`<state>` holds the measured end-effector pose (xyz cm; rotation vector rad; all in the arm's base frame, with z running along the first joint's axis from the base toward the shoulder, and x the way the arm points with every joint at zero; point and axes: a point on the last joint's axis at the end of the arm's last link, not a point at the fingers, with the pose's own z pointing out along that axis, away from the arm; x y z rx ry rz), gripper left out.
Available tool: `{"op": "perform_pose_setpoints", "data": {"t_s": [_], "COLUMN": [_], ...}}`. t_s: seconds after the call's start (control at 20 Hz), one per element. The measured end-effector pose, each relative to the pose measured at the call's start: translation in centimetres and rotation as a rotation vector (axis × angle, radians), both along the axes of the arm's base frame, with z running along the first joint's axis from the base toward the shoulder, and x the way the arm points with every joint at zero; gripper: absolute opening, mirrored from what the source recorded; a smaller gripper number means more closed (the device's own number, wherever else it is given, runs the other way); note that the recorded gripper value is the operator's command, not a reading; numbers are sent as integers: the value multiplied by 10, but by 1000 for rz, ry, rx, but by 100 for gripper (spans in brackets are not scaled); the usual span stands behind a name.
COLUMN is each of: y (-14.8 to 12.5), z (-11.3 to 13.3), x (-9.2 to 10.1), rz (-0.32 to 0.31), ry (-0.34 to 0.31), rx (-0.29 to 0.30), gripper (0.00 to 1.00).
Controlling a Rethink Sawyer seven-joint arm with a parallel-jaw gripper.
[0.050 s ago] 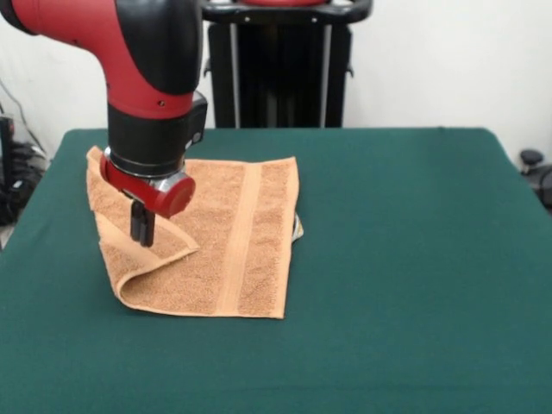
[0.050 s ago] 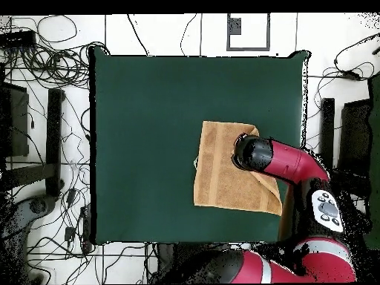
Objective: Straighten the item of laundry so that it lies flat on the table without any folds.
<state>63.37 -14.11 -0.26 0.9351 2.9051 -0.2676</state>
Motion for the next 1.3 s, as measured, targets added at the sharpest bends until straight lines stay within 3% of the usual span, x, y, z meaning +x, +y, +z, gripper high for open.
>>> {"op": "perform_pose_setpoints", "data": {"t_s": [1.3], "y": [37], "z": [-20], "x": [1], "rz": [57], "ry": [25], "rx": [8], "gripper": [0]}}
